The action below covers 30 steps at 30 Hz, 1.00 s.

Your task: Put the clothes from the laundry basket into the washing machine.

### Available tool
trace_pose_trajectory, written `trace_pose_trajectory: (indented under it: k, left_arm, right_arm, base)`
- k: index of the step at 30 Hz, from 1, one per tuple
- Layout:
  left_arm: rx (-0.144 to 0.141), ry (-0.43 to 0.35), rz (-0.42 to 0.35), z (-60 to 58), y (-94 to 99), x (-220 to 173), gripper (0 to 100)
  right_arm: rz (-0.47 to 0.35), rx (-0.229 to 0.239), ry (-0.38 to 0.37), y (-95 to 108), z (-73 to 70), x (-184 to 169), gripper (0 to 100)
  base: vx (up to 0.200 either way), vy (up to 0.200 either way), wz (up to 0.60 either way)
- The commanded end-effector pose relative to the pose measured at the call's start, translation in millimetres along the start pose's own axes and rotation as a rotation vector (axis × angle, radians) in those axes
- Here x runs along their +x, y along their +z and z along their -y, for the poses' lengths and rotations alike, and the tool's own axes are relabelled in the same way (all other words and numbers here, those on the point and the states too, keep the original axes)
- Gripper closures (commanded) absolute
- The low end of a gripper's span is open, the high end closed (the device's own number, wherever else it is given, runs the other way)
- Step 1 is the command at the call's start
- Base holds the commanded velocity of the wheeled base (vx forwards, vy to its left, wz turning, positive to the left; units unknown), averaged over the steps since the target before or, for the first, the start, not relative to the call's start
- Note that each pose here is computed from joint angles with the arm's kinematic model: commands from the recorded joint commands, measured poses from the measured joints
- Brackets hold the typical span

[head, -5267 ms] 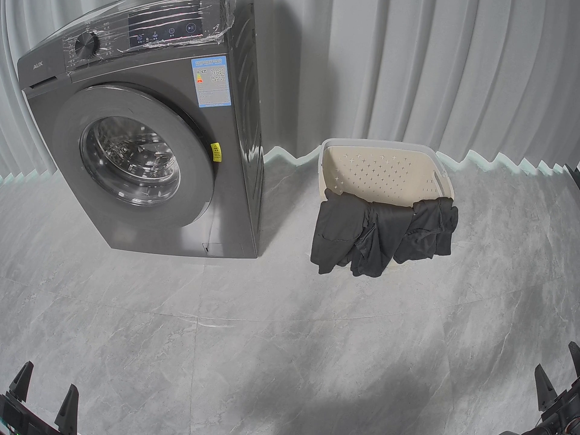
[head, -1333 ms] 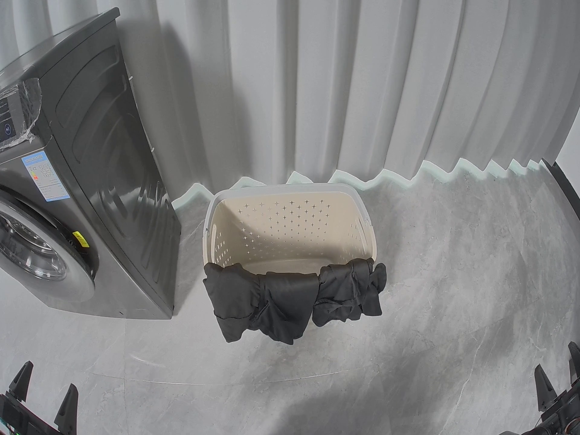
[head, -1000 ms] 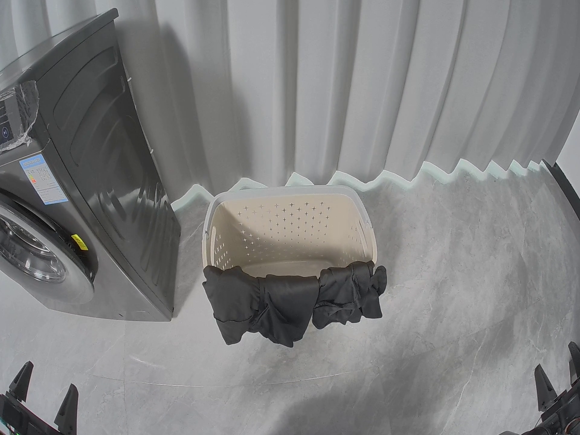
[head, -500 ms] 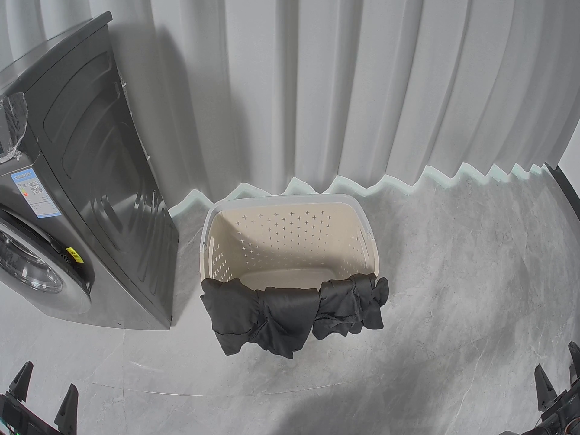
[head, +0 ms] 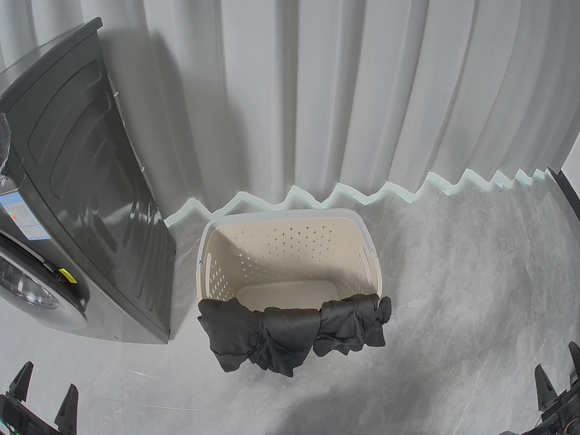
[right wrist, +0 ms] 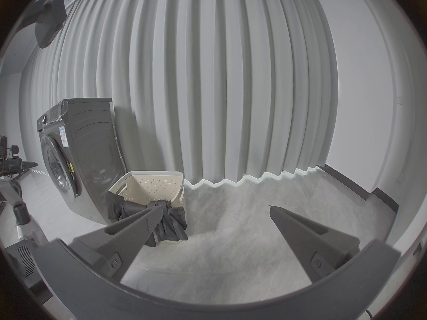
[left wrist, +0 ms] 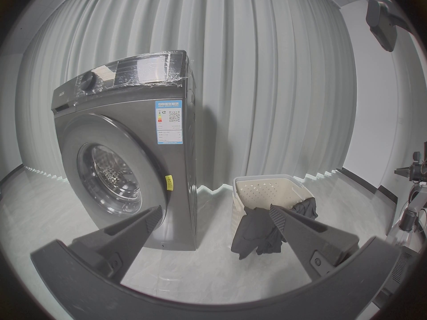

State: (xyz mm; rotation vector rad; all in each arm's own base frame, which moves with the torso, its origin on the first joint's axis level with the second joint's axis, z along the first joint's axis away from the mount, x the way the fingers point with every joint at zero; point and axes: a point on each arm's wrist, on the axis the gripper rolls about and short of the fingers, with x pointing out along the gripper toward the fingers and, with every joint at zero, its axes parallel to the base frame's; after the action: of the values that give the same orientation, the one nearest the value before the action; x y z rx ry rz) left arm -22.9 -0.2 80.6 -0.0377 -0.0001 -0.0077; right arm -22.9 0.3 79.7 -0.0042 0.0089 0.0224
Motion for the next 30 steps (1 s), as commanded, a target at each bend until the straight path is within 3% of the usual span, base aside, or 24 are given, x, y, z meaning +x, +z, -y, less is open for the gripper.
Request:
trace_pose_trajectory:
  k: [1, 15, 21, 30]
  left_arm:
    - [0.001, 0.000, -0.002, -0.2, -4.8, 0.1, 0]
    - [0.001, 0.000, 0.000, -0.2, -4.7, 0.1, 0]
    - [0.001, 0.000, -0.002, -0.2, -4.8, 0.1, 0]
    - [0.001, 0.000, -0.002, -0.2, -4.8, 0.1, 0]
  right_arm:
    - [0.001, 0.000, 0.001, -4.4, 0.0, -0.1, 0]
    - [0.001, 0.000, 0.001, -4.4, 0.0, -0.1, 0]
    - [0.001, 0.000, 0.001, -4.4, 0.0, -0.1, 0]
    - [0.001, 0.000, 0.001, -4.4, 0.0, -0.1, 0]
  base:
    - [0.000, 0.000, 0.00]
    - [0.000, 0.000, 0.00]
    - [0.000, -0.200, 0.00]
    - [0.000, 0.000, 0.00]
